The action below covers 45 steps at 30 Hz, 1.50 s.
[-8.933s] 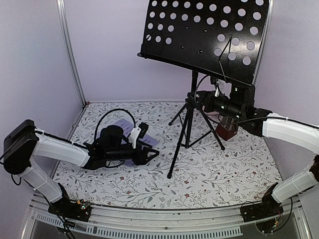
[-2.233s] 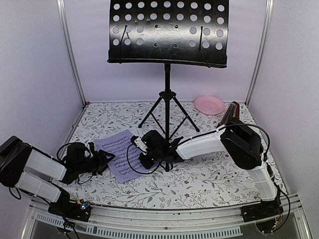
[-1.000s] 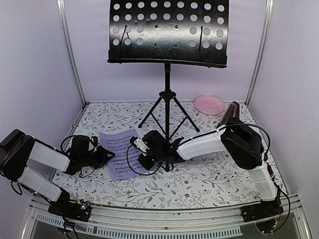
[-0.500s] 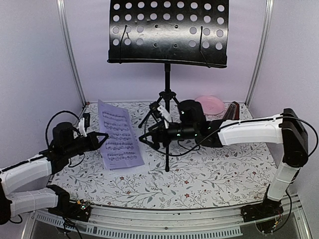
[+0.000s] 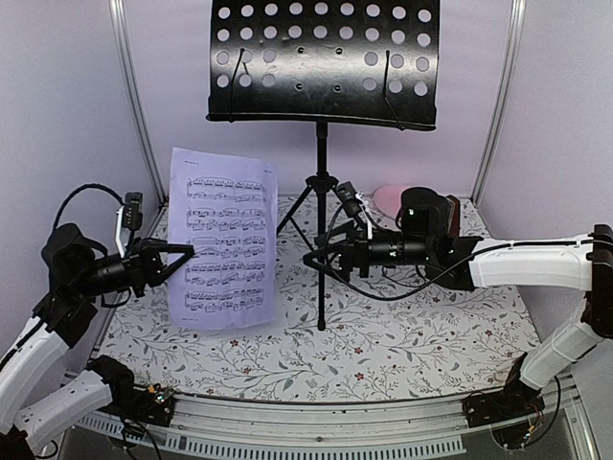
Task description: Set up the instrument practice props
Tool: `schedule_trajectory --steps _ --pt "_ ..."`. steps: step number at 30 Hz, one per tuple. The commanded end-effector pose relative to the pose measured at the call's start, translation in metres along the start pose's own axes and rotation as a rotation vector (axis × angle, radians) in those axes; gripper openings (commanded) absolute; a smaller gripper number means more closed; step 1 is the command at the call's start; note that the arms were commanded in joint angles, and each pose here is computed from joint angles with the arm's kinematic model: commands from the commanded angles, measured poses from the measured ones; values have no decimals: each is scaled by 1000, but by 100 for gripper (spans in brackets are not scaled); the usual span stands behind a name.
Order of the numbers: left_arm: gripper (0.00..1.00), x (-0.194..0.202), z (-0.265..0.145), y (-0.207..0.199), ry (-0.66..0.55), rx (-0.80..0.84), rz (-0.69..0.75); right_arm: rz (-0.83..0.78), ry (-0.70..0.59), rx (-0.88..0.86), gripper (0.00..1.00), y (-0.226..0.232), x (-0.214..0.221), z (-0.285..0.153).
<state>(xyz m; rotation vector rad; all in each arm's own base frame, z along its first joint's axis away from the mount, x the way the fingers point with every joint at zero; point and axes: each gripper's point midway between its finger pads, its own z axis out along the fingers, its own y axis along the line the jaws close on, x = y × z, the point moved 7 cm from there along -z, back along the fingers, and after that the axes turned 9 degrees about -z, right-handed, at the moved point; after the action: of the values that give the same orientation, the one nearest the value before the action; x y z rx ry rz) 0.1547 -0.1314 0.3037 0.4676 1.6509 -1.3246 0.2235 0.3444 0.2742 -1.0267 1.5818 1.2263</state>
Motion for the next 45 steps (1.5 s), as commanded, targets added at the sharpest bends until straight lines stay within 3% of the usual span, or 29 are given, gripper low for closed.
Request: schedule_trajectory --steps 1,6,14,17,21,28,30,34,36,41,45 --pt "0 -6 -7 -34 34 195 67 -23 -114 -78 99 19 -14 -16" --pt "0 -10 -2 -43 35 270 79 -17 -229 -181 99 32 -25 -24" --pt "0 -11 17 -55 49 370 104 -14 -274 -325 99 49 -36 -16" --pt "0 -10 25 -57 55 400 105 -12 -295 -351 94 51 -40 -12" --pt "0 -10 33 -55 44 414 96 6 -306 -408 79 57 -39 -7" --pt "0 -9 48 -41 17 366 54 41 -330 -465 23 65 -38 -9" --pt "11 -9 51 -35 10 327 46 42 -335 -455 2 65 -40 -13" --pt "60 -8 57 -14 -28 164 31 51 -326 -414 0 62 -42 -29" --pt "72 -6 60 7 -41 20 1 56 -308 -380 0 60 -41 -38" --pt "80 7 62 62 -38 -211 -101 18 -229 -216 0 60 -41 -66" --pt "76 20 75 78 -4 -219 -91 -87 -177 -53 0 62 -48 -90"
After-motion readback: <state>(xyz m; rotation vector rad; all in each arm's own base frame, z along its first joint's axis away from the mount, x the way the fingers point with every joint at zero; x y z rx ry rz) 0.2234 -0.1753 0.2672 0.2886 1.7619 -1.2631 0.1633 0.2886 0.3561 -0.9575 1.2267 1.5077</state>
